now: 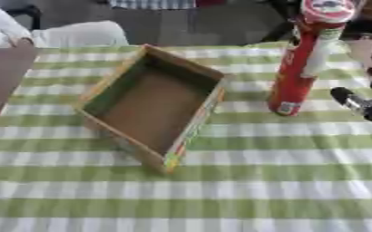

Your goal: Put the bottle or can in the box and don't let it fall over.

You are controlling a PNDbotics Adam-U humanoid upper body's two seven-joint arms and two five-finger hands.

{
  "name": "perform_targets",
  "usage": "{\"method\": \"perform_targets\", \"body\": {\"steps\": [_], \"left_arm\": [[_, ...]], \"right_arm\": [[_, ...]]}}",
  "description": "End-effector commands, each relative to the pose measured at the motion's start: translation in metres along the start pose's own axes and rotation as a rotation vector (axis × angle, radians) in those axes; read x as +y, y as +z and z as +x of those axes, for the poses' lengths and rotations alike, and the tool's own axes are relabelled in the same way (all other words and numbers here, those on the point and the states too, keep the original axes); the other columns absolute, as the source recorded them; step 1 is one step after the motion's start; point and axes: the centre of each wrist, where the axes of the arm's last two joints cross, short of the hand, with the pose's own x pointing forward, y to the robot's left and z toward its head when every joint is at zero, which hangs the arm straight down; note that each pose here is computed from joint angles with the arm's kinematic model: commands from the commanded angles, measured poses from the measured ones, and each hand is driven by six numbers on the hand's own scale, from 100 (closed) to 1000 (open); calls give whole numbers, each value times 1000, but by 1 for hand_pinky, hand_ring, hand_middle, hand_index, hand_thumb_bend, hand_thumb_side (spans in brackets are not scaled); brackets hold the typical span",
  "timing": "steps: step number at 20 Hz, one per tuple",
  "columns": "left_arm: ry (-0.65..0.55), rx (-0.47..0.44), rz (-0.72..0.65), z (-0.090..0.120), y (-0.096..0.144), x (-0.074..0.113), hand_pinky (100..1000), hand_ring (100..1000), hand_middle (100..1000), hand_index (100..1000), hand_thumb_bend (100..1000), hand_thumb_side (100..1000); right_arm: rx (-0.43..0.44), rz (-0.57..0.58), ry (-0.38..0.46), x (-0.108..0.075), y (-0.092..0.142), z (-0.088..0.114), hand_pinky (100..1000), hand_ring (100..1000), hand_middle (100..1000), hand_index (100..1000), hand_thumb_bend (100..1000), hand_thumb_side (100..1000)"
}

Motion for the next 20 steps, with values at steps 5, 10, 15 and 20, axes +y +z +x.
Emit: {"method": "perform_targets", "body": {"steps": [5,10,15,20], "left_arm": [[-2,-38,-10,9,-4,1,707,774,761,824,486,333],[-3,-33,-11,8,-4,1,706,774,761,824,483,337],[-1,-30,-14,8,-3,1,706,774,761,824,481,340],[2,-27,-17,8,-3,0,706,773,761,824,479,342]], "right_arm": [[-26,7,15,-4,-5,9,1000,1000,1000,973,536,100],[-23,17,21,-3,-12,11,1000,1000,1000,973,549,100],[-13,25,16,-2,-22,12,1000,1000,1000,974,563,100],[0,38,2,2,-34,12,1000,1000,1000,976,582,100]]}}
